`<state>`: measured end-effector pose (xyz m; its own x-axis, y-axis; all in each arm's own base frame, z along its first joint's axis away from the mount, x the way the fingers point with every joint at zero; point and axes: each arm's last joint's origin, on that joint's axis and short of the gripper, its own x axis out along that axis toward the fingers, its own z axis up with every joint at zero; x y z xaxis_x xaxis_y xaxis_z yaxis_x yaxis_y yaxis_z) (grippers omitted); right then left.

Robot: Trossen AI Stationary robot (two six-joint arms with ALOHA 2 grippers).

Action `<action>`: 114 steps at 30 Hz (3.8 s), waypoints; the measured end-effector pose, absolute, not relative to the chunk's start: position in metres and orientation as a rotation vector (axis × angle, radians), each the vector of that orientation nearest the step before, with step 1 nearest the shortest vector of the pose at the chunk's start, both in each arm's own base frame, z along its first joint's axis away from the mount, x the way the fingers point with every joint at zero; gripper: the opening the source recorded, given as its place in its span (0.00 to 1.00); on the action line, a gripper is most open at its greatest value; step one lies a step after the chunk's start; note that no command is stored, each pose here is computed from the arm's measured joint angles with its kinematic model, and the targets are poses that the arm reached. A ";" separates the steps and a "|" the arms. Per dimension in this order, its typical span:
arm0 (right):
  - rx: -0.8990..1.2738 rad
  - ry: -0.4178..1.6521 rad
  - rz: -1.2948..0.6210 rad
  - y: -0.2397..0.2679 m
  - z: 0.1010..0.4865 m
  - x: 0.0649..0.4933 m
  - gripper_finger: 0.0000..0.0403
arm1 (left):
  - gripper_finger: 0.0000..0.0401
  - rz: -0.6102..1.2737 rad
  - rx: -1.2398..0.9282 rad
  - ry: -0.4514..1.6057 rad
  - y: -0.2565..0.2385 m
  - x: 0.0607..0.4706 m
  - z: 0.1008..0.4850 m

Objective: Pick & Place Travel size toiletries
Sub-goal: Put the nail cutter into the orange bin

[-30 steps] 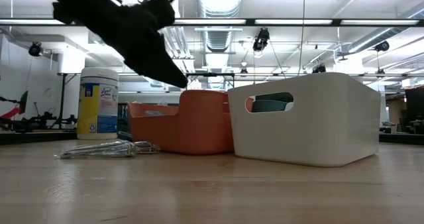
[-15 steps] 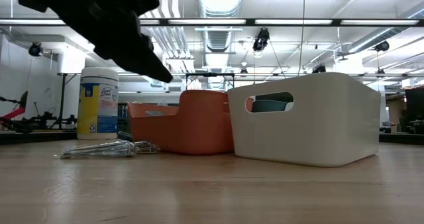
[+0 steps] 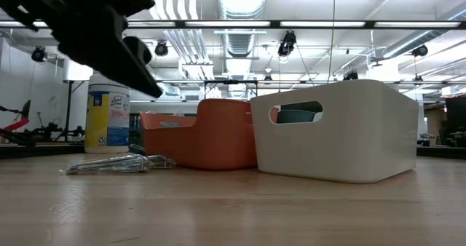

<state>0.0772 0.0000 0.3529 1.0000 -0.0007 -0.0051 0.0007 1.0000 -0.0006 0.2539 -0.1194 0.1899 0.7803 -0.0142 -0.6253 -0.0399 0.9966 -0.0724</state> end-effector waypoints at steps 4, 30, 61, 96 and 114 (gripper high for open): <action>-0.001 0.005 -0.001 0.000 0.353 0.077 0.08 | 0.37 0.041 -0.106 0.726 -0.118 0.250 0.186; -0.002 0.005 -0.001 0.000 0.353 0.077 0.08 | 0.37 0.138 -0.197 0.833 -0.103 0.220 0.138; -0.001 0.005 -0.001 0.000 0.353 0.077 0.08 | 0.37 0.186 -0.112 0.817 -0.100 0.219 0.125; -0.002 0.005 -0.001 0.000 0.353 0.077 0.08 | 0.11 0.158 0.044 0.865 -0.095 0.223 0.116; -0.001 0.005 -0.001 0.000 0.353 0.077 0.08 | 0.10 0.050 -0.048 0.780 -0.095 0.218 0.145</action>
<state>0.0772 0.0000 0.3529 1.0000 -0.0007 -0.0048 0.0007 1.0000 -0.0013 0.2183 -0.0954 0.1453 0.7102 0.0271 -0.7035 -0.0626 0.9977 -0.0247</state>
